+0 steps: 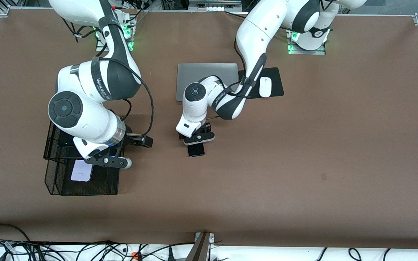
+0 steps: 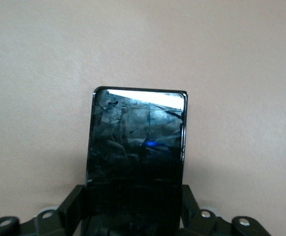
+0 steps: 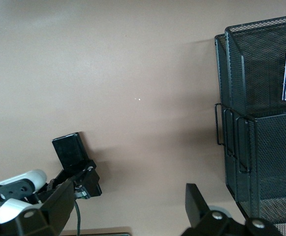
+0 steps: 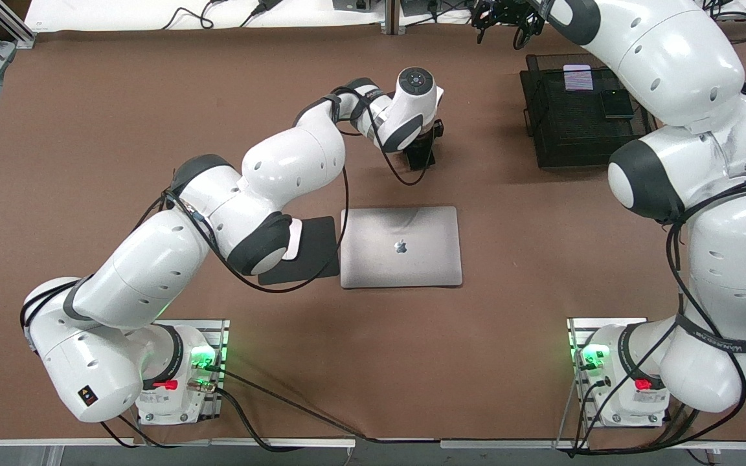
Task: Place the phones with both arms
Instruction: 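Carry the black phone beside the laptop with the left gripper while the right gripper follows, then grasp the black phone with the right gripper while the left gripper withdraws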
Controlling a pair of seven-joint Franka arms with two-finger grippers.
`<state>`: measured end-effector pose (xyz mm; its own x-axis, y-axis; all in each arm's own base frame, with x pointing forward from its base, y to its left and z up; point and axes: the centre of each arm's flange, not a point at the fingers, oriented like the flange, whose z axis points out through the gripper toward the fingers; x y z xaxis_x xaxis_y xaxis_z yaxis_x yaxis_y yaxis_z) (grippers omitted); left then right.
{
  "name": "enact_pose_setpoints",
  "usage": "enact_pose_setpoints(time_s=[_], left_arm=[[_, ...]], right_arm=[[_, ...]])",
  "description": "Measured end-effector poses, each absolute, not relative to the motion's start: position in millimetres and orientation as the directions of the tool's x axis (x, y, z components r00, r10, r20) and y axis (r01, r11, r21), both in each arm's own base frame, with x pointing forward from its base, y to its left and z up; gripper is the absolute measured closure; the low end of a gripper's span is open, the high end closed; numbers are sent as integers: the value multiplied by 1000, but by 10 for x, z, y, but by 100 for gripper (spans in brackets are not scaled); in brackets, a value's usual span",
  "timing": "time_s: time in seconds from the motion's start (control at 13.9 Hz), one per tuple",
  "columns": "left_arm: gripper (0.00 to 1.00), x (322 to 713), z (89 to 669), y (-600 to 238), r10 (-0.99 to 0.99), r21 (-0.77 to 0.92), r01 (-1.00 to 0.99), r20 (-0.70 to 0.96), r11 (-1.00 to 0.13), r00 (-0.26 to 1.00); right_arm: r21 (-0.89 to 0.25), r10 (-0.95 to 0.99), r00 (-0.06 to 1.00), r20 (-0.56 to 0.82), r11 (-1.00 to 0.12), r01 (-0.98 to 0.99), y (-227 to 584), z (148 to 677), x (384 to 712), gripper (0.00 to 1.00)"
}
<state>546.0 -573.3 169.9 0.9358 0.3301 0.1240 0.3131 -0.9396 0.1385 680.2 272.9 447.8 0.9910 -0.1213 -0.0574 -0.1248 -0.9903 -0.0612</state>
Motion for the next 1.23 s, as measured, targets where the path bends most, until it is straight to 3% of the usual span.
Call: enact_pose_setpoints(time_s=[0.07, 0.14, 0.36, 0.58, 0.94, 1.23], left_arm=[[3, 5490, 1726, -5719, 347, 142, 329, 131, -934, 929], [0, 5539, 1768, -5689, 361, 139, 343, 135, -929, 923], [0, 5900, 2130, -5379, 423, 120, 409, 126, -905, 897], [0, 6321, 2868, -4767, 449, 53, 446, 90, -893, 889], [0, 6930, 3628, -2826, 382, -145, 367, -97, -919, 919], [0, 7168, 4193, -1154, 325, -141, 303, -170, -942, 930]], right_arm=[[-61, -121, 991, -57, -990, -125, 2729, 4478, 6802, 0], [-61, -121, 991, -57, -990, -125, 2729, 4478, 6802, 0], [-62, -120, 991, -57, -990, -124, 2737, 4477, 6800, 0], [-67, -86, 994, -64, -994, -90, 2973, 4440, 6706, 0], [-111, -5, 1000, -11, -994, -6, 4095, 3838, 6387, 0], [-106, 31, 999, 33, -994, 35, 4512, 2933, 6213, 0]])
